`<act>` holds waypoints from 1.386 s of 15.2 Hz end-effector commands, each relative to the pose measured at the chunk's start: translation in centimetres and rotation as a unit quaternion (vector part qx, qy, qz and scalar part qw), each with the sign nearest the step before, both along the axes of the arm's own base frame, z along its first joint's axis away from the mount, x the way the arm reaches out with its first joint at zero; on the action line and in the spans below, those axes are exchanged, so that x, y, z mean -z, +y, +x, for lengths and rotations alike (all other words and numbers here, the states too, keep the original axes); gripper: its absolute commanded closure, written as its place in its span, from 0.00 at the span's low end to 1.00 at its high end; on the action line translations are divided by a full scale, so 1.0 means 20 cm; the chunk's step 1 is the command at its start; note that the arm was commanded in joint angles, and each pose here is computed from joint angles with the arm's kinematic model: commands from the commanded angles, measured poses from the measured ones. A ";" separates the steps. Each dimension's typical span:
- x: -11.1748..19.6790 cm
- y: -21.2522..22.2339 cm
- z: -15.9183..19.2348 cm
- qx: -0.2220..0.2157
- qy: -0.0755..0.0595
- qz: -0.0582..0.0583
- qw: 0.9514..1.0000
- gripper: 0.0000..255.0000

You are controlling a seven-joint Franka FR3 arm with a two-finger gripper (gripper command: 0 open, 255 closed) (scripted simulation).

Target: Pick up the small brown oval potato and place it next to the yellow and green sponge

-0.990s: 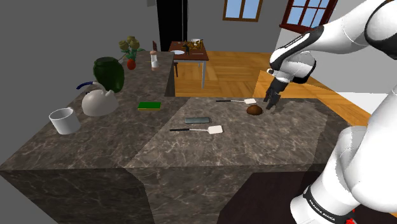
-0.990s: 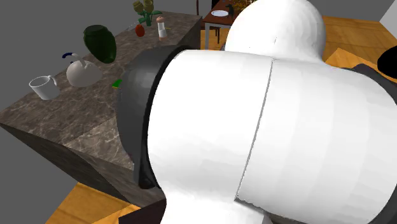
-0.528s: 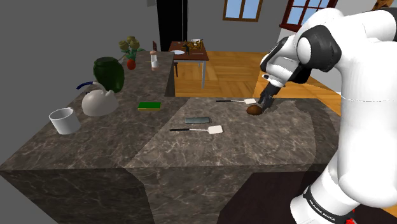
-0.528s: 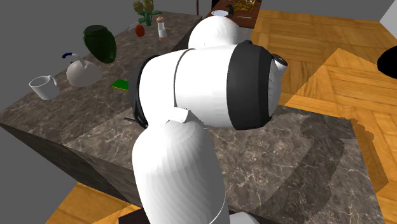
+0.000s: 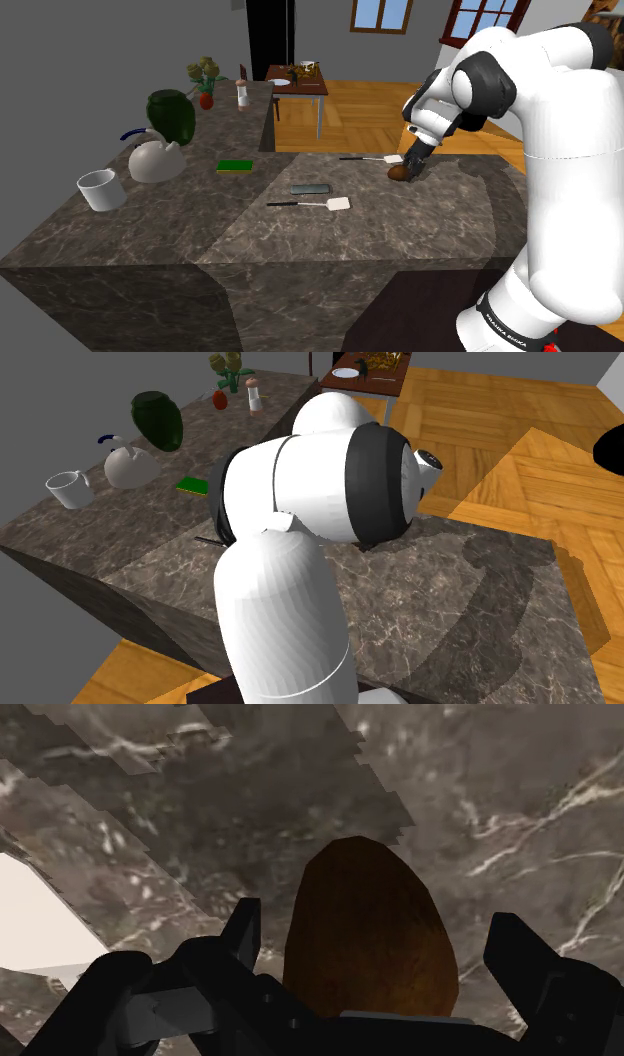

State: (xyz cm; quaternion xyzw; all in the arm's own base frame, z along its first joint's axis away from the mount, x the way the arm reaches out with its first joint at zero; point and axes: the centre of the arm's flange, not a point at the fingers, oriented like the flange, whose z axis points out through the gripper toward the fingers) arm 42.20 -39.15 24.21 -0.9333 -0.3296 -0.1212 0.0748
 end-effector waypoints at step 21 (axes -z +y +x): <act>-0.12 0.00 0.00 0.000 0.000 0.000 1.000 1.00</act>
